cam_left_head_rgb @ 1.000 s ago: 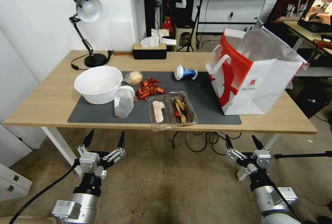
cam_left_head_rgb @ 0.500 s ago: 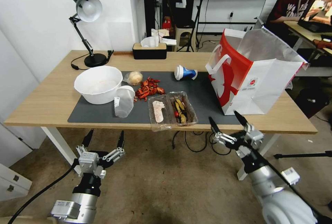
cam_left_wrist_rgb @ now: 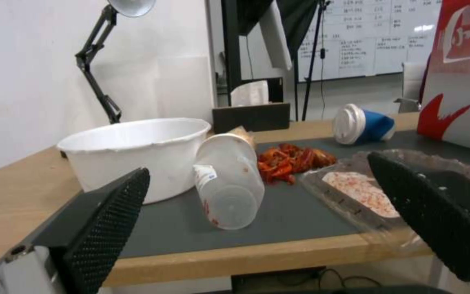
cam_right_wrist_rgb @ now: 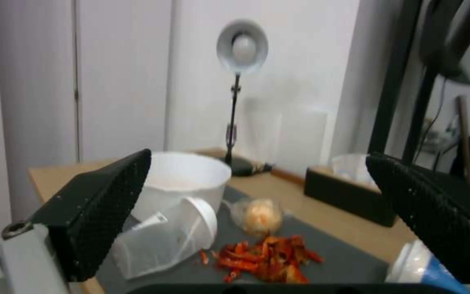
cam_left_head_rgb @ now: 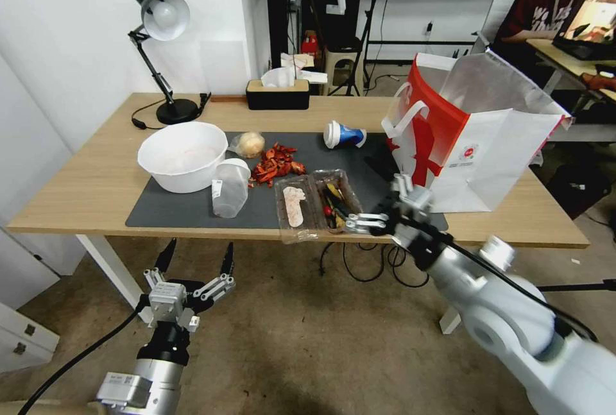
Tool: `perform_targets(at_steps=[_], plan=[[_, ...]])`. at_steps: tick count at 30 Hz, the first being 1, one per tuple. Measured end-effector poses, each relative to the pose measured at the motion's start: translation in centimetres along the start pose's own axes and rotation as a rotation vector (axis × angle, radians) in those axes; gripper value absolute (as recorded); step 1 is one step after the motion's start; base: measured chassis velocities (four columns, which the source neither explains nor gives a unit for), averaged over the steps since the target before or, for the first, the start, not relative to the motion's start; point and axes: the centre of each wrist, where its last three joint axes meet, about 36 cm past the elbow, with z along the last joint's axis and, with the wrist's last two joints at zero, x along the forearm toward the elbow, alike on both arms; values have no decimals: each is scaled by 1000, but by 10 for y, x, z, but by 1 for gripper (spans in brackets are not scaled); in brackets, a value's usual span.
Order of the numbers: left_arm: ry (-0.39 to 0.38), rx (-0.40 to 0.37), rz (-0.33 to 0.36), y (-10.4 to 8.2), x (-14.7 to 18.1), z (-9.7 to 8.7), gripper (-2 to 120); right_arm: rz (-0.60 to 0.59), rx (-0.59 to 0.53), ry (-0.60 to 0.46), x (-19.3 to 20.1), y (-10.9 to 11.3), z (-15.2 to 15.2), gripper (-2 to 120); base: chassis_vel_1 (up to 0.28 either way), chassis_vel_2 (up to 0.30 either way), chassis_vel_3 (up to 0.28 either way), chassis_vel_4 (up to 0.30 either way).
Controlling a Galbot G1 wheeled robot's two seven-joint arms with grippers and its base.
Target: Pick up the trash from the table and place it into the takeout bag.
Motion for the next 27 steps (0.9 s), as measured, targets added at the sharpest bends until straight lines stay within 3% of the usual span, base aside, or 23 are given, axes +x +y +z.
perform_targets(at_steps=[5, 7, 11, 17, 27], plan=[[-3, -3, -2, -1, 0, -2, 100, 5, 53, 98, -65, -12, 6, 100, 0, 0, 0, 0], [-5, -5, -6, 0, -1, -2, 100, 71, 112, 164, -100, -22, -4, 100, 0, 0, 0, 0], [-6, -7, -11, 2, -1, -2, 100, 192, 139, 276, -132, -24, -7, 100, 0, 0, 0, 0], [-18, -5, -18, 5, -4, -3, 100, 314, 150, 375, -163, -24, -14, 100, 0, 0, 0, 0], [-11, 1, -20, 1, -4, 0, 100, 396, 172, 469, -206, -35, -32, 100, 0, 0, 0, 0]])
